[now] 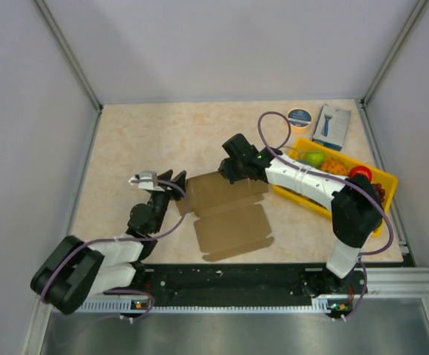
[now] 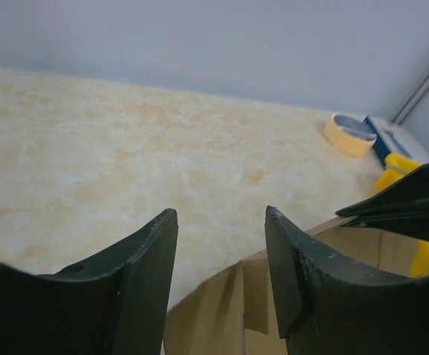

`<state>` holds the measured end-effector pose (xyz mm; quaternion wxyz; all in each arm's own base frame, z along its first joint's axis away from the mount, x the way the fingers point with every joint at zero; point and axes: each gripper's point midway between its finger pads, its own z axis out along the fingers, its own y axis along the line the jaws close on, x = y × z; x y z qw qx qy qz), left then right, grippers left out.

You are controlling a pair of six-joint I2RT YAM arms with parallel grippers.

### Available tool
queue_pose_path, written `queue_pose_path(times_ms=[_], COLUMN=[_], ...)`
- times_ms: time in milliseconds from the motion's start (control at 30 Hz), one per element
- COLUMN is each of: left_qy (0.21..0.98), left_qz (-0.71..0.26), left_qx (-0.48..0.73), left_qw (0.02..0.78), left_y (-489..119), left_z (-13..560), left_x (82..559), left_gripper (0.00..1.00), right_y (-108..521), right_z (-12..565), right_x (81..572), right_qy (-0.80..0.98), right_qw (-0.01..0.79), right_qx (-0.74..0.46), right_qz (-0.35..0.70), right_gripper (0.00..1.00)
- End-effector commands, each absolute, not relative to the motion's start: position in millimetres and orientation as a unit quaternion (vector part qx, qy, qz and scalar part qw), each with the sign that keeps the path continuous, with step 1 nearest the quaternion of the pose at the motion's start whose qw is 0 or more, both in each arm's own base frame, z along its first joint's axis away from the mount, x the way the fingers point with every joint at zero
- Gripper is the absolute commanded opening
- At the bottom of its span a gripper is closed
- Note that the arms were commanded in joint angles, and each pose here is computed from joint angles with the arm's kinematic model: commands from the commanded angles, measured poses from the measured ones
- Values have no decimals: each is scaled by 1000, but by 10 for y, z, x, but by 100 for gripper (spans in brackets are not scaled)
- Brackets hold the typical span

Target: Fold the paper box

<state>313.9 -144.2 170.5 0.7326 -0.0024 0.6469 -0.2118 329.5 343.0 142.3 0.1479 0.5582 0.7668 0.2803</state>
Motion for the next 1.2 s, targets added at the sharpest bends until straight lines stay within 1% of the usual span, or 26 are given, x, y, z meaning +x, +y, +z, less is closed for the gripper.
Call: queue_pose_path(times_ms=[0, 33, 67, 100, 133, 167, 200, 233, 267, 300, 367, 400, 500, 567, 600, 633, 700, 733, 800, 867, 900, 1000, 1033, 1100, 1133, 1167], left_qy=[494, 560, 538, 563, 624, 616, 623, 655, 649, 655, 682, 692, 725, 743, 750, 754, 766, 766, 759, 749, 747, 747, 754, 763, 767, 762], left_qz=[-324, -307, -326, -331, -299, -298, -287, -265, -267, -268, -266, -272, -291, -291, -287, -285, -268, -267, -280, -300, -302, -297, -292, -299, -304, -306], left_qx=[-85, -78, -91, -115, -118, -125, -133, -133, -137, -144, -149, -157, -143, -143, -139, -136, -140, -138, -117, -76, -73, -76, -75, -54, -40, -12], left_qw=[802, 765, 772, 748, 713, 718, 715, 695, 699, 692, 665, 650, 608, 586, 579, 576, 567, 569, 576, 585, 588, 590, 584, 571, 564, 571], left_y=[-1255, -1315, -1267, -1254, -1240, -1175, -1120, -1078, -1036, -1017, -1012, -1027, -1161, -1204, -1210, -1214, -1174, -1168, -1224, -1329, -1340, -1334, -1346, -1431, -1486, -1541], left_z=[2747, 2426, 2714, 2648, 2361, 2548, 2546, 2368, 2474, 2448, 2316, 2256, 2053, 1917, 1856, 1828, 1720, 1741, 1812, 1908, 1941, 2002, 1977, 1957, 1957, 2000], left_x=[2786, 2852, 2764, 2779, 2806, 2752, 2734, 2707, 2653, 2627, 2562, 2543, 2470, 2454, 2445, 2443, 2438, 2436, 2414, 2382, 2386, 2423, 2446, 2433, 2437, 2442], left_gripper=[58, 58, 59, 60, 60, 60, 60, 60, 61, 62, 64, 64, 63, 63, 63, 63, 63, 61, 58, 59, 61, 63, 61, 52, 46, 45], right_y=[3450, 3430, 3407, 3376, 3367, 3375, 3364, 3358, 3422, 3383, 3399, 3450, 3476, 3543, 3563, 3626, 3593, 3584, 3512, 3522, 3532, 3498, 3514, 3446, 3462, 3464], right_z=[1737, 1747, 1759, 1745, 1746, 1798, 1774, 1777, 1917, 1806, 1941, 2007, 2062, 2022, 2037, 2177, 2094, 2206, 2157, 2200, 2195, 2179, 2146, 2133, 2135, 2081], right_x=[3456, 3468, 3485, 3484, 3487, 3527, 3526, 3544, 3623, 3605, 3662, 3721, 3717, 3662, 3649, 3628, 3581, 3562, 3524, 3514, 3516, 3505, 3483, 3559, 3534, 3553], right_qy=[763, 765, 767, 772, 775, 772, 779, 780, 771, 774, 765, 744, 741, 753, 751, 736, 738, 725, 723, 721, 723, 714, 718, 715, 716, 718], right_qw=[188, 192, 198, 204, 209, 221, 231, 239, 261, 271, 315, 341, 366, 367, 372, 380, 388, 394, 395, 397, 395, 391, 379, 376, 365, 356], right_qx=[538, 534, 530, 522, 517, 510, 495, 488, 468, 458, 414, 392, 339, 291, 275, 250, 226, 219, 216, 194, 186, 165, 155, 152, 139, 142], right_qz=[304, 303, 302, 298, 298, 308, 307, 312, 344, 343, 380, 420, 450, 462, 471, 501, 504, 521, 524, 533, 536, 556, 563, 569, 579, 582], right_gripper=[3, 2, 0, 0, 0, 0, 0, 0, 0, 0, 0, 0, 0, 0, 0, 0, 0, 0, 0, 0, 0, 0, 0, 0, 0, 0])
